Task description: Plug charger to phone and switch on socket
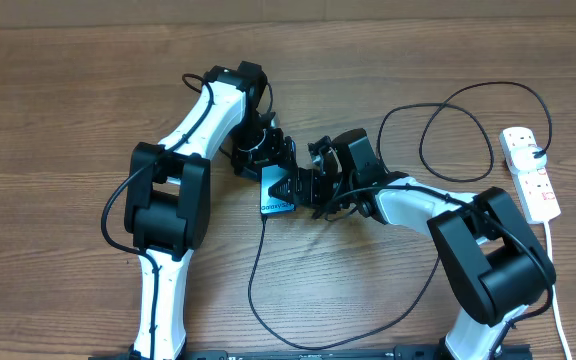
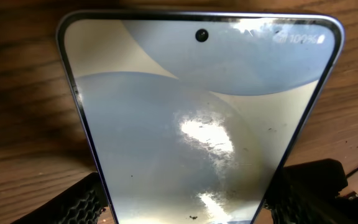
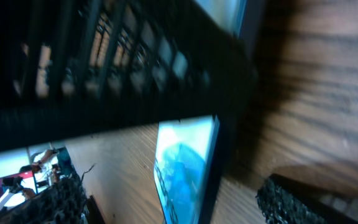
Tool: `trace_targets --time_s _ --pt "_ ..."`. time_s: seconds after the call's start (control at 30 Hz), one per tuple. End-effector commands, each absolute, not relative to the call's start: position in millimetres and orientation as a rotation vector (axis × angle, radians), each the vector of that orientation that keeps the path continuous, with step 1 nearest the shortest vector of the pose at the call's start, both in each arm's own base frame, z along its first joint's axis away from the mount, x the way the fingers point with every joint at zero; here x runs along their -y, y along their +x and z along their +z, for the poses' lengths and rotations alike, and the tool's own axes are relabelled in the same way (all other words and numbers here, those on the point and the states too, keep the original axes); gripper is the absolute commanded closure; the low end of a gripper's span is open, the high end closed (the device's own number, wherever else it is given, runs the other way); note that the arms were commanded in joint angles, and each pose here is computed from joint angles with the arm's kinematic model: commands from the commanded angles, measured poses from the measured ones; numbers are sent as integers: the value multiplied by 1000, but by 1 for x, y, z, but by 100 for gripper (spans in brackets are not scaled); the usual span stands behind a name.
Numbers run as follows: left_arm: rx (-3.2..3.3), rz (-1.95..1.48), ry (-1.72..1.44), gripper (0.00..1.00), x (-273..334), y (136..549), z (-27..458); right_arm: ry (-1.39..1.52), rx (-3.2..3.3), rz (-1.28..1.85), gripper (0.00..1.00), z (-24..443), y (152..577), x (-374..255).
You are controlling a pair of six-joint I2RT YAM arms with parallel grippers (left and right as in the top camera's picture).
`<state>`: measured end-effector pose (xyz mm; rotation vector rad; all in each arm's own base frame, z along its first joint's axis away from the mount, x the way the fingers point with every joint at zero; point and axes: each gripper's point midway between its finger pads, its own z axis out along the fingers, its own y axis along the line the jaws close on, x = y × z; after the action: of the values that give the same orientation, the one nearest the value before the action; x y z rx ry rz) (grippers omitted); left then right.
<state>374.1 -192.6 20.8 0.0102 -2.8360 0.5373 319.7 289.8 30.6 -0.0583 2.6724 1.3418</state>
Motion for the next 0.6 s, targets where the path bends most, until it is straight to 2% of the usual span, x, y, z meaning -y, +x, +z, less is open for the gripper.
trace_targets --time_s 0.0,0.07,0.5,0.57 --pt "2821 586 -47 28 203 374 23 -3 -2672 1331 14 23 325 -290" --pt "2818 585 -59 28 204 372 23 4 -2651 1298 20 22 331 -289" --pt "2801 576 -147 27 217 361 24 42 -2630 1257 27 20 339 -291" --pt "2799 574 -158 27 220 360 24 39 -2632 1268 32 20 337 -292"
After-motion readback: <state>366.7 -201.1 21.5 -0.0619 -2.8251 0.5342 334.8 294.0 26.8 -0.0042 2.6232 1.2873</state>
